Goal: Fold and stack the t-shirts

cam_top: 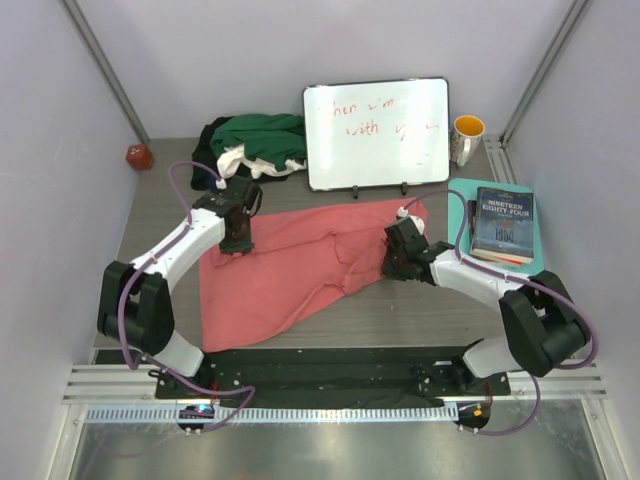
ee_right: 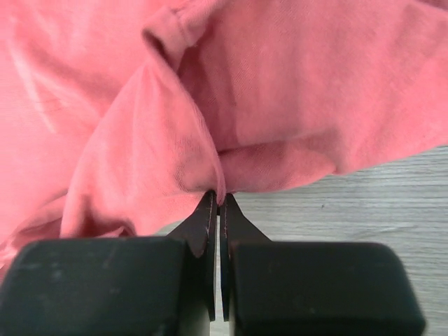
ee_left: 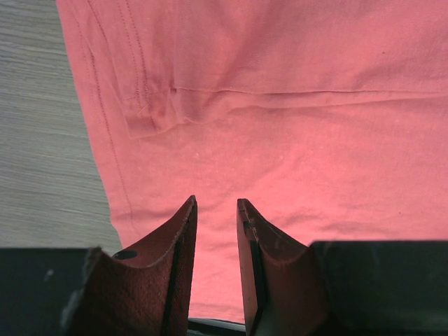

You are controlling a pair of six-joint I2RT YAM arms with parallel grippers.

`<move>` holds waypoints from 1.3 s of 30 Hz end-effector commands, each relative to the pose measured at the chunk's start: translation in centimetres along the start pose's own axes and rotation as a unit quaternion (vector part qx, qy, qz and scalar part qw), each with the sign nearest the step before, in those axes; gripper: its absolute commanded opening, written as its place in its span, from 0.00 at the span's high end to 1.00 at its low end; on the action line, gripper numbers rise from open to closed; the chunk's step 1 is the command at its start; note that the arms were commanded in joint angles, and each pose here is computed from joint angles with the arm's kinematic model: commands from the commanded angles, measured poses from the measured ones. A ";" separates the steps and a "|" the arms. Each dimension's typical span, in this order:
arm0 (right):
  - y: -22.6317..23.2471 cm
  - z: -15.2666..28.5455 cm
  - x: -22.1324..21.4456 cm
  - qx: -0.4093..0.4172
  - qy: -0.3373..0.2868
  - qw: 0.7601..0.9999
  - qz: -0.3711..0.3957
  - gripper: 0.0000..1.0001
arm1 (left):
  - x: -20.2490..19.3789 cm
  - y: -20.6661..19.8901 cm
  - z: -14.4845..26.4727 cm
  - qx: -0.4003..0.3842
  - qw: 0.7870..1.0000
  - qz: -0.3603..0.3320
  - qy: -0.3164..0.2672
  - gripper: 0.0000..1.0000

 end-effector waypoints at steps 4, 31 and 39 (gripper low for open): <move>1.7 2.5 2.5 0.034 -0.049 0.998 0.006 0.99 | 0.1 -0.2 -0.3 -0.009 1.000 -0.002 -0.009 0.70; 11.0 -5.0 9.5 0.107 0.053 0.991 0.060 0.61 | 0.0 0.1 -0.1 0.000 1.000 -0.002 -0.011 0.70; 9.5 1.2 10.7 0.118 -0.031 0.989 0.078 0.59 | 0.1 -0.2 -0.2 -0.012 1.000 -0.002 -0.011 0.70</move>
Point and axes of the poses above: each gripper's point midway between its finger pads, its own z axis back along the fingers, its own y axis along the line the jaws close on, x = y × z, the point moved 9 cm from there along z, back along the fingers, and after that the axes turned 4 degrees about -z, right-handed, at the moved point
